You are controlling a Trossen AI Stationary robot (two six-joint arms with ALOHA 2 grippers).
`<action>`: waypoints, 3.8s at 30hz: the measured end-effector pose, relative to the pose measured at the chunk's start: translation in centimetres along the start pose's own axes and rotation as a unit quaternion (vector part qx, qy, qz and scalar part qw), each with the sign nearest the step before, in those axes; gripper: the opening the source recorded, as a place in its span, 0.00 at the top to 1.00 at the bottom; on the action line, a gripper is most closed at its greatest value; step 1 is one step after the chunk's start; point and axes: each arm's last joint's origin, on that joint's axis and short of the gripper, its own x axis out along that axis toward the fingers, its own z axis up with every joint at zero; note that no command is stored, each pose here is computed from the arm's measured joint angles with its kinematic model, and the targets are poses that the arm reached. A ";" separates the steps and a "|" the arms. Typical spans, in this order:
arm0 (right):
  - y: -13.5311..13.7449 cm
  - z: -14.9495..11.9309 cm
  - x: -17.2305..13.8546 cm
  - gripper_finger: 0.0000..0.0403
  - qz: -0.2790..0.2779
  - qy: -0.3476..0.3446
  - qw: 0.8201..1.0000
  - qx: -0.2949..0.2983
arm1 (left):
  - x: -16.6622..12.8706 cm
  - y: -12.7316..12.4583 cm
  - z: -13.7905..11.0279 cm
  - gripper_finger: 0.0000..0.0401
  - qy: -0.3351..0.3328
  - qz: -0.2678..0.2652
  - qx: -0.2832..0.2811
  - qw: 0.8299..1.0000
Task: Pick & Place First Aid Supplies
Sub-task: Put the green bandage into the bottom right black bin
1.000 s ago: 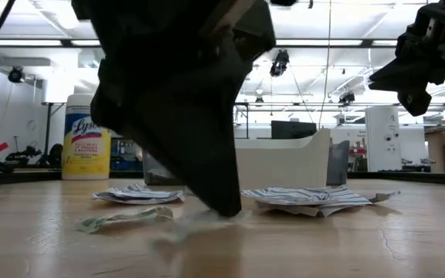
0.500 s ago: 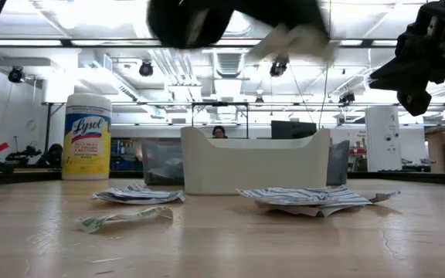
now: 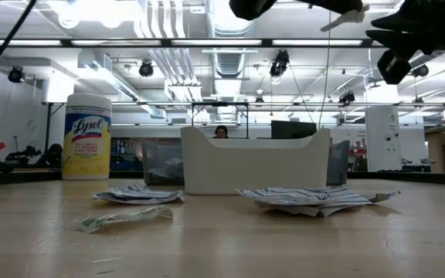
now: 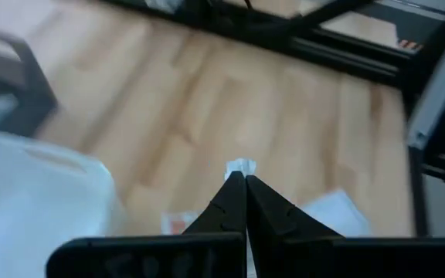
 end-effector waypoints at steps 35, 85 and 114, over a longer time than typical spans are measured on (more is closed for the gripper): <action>-2.8 1.2 4.5 0.47 -0.123 -0.056 0.990 -0.029 | 1.9 16.5 12.8 1.00 -0.154 0.110 0.076 0.979; -3.5 5.2 10.0 0.64 -0.171 0.028 0.982 -0.076 | 1.9 17.6 12.7 1.00 -0.135 0.124 0.080 0.980; -3.6 5.1 10.0 0.98 -0.171 0.029 0.982 -0.080 | 1.7 17.6 12.8 1.00 -0.131 0.126 0.094 0.979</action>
